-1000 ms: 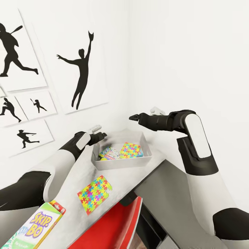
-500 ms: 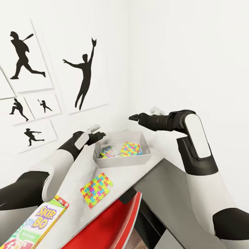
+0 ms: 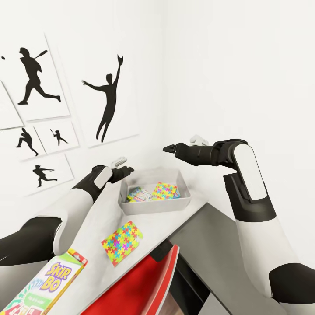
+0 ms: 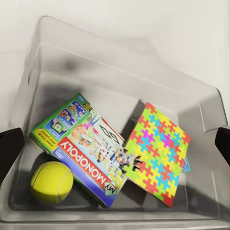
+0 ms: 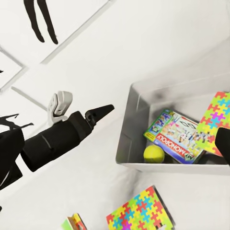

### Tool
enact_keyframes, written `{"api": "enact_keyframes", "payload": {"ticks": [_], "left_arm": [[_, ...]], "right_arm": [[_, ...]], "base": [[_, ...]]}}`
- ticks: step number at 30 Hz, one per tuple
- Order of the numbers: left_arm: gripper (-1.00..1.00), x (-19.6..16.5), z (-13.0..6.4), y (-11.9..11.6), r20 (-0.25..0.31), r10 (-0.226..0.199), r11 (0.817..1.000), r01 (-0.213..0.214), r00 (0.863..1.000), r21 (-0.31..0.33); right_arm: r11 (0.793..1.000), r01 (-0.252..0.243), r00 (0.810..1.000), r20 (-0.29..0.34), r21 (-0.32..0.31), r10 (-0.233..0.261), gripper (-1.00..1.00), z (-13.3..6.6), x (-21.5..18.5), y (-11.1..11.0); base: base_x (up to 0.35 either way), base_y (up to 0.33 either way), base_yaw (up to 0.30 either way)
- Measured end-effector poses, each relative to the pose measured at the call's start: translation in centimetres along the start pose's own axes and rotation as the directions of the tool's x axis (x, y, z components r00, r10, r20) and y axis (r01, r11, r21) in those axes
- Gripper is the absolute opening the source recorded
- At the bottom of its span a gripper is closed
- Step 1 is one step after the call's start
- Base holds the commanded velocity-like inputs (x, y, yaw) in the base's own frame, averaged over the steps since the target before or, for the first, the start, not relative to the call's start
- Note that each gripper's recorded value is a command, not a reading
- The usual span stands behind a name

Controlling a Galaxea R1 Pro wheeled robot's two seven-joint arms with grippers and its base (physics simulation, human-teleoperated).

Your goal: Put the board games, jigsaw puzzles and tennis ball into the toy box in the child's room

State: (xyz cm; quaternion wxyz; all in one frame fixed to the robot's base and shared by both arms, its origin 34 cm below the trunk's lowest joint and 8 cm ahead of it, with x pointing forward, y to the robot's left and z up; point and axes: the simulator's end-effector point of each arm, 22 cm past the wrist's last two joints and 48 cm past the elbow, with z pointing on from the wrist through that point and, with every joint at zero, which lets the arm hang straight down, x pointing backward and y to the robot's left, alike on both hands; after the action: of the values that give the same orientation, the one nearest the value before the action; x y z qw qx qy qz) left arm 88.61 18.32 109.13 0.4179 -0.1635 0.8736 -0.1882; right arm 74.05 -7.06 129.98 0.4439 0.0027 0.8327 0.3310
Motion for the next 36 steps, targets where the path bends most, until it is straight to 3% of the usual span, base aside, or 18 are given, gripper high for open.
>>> {"api": "enact_keyframes", "payload": {"ticks": [13,28,36], "left_arm": [[1.0,-1.5,-1.5,1.7,-0.002,-0.002,1.0,0.002,1.0,-0.017],[1.0,-3.7,-3.9,1.8,-0.016,0.014,1.0,-0.014,1.0,-0.004],[1.0,-4.0,-4.8,0.5,-0.027,0.019,0.998,-0.018,0.999,0.057]], "right_arm": [[1.0,0.009,1.0,0.018,-0.006,-0.009,1.0,-1.0,-0.6,0.9],[1.0,0.022,0.999,0.038,-0.013,-0.021,1.0,-2.2,-1.3,1.9],[0.999,0.03,0.998,0.047,-0.017,-0.029,1.0,-2.8,-1.6,2.6]], "base": [[0.0,0.0,0.0],[0.0,0.0,0.0],[-0.001,0.0,0.0]]}}
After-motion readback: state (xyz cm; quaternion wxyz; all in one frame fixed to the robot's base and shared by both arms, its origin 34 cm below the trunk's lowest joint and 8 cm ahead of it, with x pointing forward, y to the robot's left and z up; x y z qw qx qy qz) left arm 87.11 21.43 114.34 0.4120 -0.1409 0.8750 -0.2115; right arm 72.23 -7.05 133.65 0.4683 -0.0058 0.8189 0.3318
